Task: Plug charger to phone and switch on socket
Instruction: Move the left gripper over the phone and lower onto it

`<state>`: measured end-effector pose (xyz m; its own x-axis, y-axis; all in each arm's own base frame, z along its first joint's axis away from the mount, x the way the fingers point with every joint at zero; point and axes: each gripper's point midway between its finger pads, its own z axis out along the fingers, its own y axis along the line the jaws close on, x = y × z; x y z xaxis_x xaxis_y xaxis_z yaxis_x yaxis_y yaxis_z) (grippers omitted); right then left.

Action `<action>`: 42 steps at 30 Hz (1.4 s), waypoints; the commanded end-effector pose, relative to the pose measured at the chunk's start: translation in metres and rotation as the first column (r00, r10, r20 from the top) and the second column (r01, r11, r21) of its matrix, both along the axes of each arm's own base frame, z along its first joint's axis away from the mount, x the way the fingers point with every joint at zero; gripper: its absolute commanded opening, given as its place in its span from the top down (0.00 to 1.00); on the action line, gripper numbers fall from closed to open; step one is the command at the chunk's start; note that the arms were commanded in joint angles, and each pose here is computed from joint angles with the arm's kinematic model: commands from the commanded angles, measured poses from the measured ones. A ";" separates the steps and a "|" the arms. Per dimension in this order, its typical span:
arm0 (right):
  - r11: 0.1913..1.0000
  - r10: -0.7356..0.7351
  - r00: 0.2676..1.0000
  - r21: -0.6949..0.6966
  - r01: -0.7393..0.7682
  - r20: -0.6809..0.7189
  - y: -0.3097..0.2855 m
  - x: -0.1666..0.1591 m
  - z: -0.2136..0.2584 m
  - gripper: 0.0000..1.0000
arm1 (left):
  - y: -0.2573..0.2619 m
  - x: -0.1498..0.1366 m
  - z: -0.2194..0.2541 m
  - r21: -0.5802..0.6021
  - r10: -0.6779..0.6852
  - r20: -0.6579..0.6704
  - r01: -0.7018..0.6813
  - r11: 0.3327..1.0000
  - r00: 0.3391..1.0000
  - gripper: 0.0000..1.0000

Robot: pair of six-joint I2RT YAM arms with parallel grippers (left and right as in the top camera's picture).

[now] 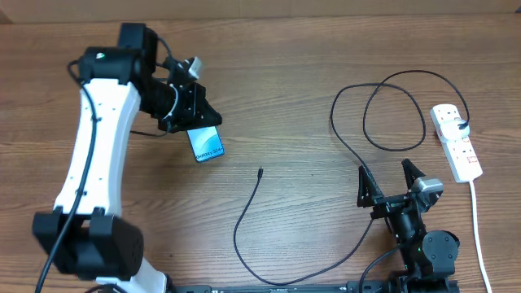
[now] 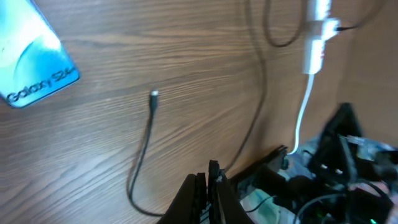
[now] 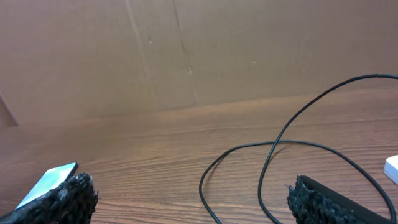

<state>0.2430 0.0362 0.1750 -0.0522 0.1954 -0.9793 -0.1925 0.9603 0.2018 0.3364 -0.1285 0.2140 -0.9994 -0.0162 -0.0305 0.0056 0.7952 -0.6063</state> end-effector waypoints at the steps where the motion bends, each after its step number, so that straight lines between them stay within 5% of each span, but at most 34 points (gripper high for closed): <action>1: 1.000 0.001 1.000 0.003 -0.001 0.003 0.000 0.000 -0.002 0.00 | 0.017 0.008 -0.025 0.183 0.079 -0.051 -0.069 0.981 0.996 0.96; 5: 1.000 0.001 1.000 0.003 -0.001 0.003 0.000 0.000 -0.002 0.00 | 0.034 0.013 -0.053 0.378 0.183 -0.087 -0.138 0.916 0.979 0.96; 19: 1.000 0.001 1.000 0.003 -0.001 0.002 0.000 0.000 -0.002 0.00 | 0.034 0.017 -0.083 0.398 0.267 -0.104 -0.206 0.894 0.958 0.95; 20: 1.000 0.001 1.000 0.003 -0.001 0.003 0.000 0.000 -0.002 0.00 | 0.036 0.016 -0.092 0.409 0.271 -0.103 -0.208 0.889 0.957 0.89; 23: 1.000 0.001 1.000 0.003 -0.001 0.003 0.000 0.000 -0.002 0.00 | 0.044 0.016 -0.121 0.447 0.298 -0.089 -0.229 0.865 0.950 0.51; 25: 1.000 0.001 1.000 0.003 -0.001 0.003 0.000 0.000 -0.002 0.00 | 0.053 0.020 -0.139 0.483 0.345 -0.050 -0.280 0.830 0.937 0.00; 31: 1.000 0.001 1.000 0.003 -0.001 0.003 0.000 0.000 -0.002 0.00 | 0.078 0.043 -0.162 0.552 0.431 0.109 -0.415 0.723 0.896 0.00; 42: 1.000 0.001 1.000 0.003 -0.001 0.003 0.000 0.000 -0.002 0.00 | 0.071 0.051 -0.216 0.571 0.358 0.085 -0.340 0.747 0.930 0.00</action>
<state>0.2430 0.0362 0.1751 -0.0518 0.1954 -0.9794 -0.1926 0.9603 0.2018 0.3948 -0.0527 0.0278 -0.9003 -0.4003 -0.1710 -0.3904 0.9163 -0.0896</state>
